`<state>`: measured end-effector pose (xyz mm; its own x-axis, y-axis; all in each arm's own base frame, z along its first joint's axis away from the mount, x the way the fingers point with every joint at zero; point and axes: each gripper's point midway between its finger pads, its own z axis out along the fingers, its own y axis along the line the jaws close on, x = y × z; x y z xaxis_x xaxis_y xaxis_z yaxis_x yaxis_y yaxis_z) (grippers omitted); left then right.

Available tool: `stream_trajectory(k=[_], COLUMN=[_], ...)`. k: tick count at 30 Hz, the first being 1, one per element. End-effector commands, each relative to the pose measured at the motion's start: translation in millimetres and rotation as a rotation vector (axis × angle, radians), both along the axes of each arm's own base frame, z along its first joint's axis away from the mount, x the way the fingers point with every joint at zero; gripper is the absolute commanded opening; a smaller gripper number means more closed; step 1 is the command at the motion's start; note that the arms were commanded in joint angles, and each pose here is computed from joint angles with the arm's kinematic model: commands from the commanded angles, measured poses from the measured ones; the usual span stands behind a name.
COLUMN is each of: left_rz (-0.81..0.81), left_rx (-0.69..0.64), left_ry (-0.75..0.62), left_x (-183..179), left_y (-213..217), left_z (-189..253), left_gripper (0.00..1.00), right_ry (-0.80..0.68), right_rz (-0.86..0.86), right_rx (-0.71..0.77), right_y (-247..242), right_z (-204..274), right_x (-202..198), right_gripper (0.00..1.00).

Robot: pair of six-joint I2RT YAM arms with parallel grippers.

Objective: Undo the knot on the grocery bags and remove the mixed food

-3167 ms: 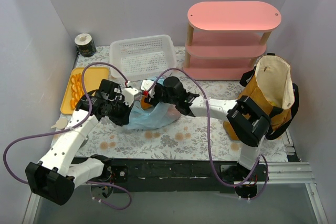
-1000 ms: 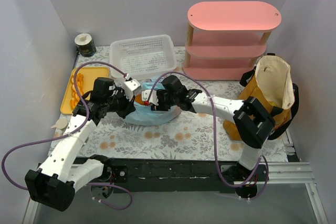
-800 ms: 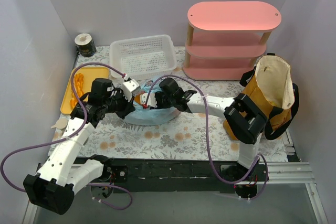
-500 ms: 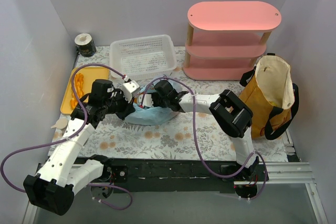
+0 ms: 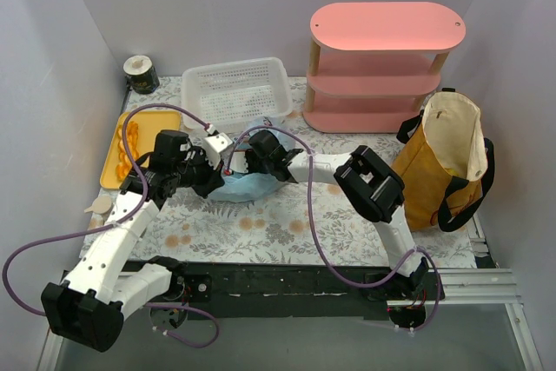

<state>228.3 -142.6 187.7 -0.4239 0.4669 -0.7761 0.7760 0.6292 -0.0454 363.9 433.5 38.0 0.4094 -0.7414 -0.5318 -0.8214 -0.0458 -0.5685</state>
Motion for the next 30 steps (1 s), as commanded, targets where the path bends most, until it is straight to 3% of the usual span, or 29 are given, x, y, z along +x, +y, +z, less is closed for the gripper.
stream_trajectory(k=[1,3,8,12,16,24,30], left_rz=[-0.008,-0.010,-0.049,-0.053,-0.073,0.012,-0.041], left_rx=[-0.016,-0.020,-0.058,-0.079,-0.084,-0.084,0.068], left_ry=[-0.017,-0.021,-0.110,-0.169,-0.139,-0.008,-0.001], left_x=[2.7,5.6,16.2,29.6,31.0,27.2,12.8], left_y=[-2.4,-3.9,-12.5,-17.3,-21.9,-18.0,-2.4], left_z=[6.7,7.9,21.2,32.5,29.7,21.7,-4.6], left_gripper=[0.00,0.00,0.00,0.00,0.00,0.00,0.00], right_ry=[0.011,0.028,0.089,0.184,0.223,0.205,0.148], right_rz=[-0.018,-0.027,-0.035,-0.005,0.018,0.049,0.017], right_rx=[-0.004,-0.008,-0.011,-0.030,-0.019,0.147,0.205], right_y=[-7.7,-21.2,-55.2,-83.9,-102.2,-70.2,-39.3], right_z=[10.8,25.4,77.5,93.4,88.6,109.9,122.2], right_x=[-0.5,-12.0,-47.1,-85.7,-110.9,-103.7,-73.1], right_gripper=[0.08,0.01,0.01,0.01,0.01,0.01,0.01])
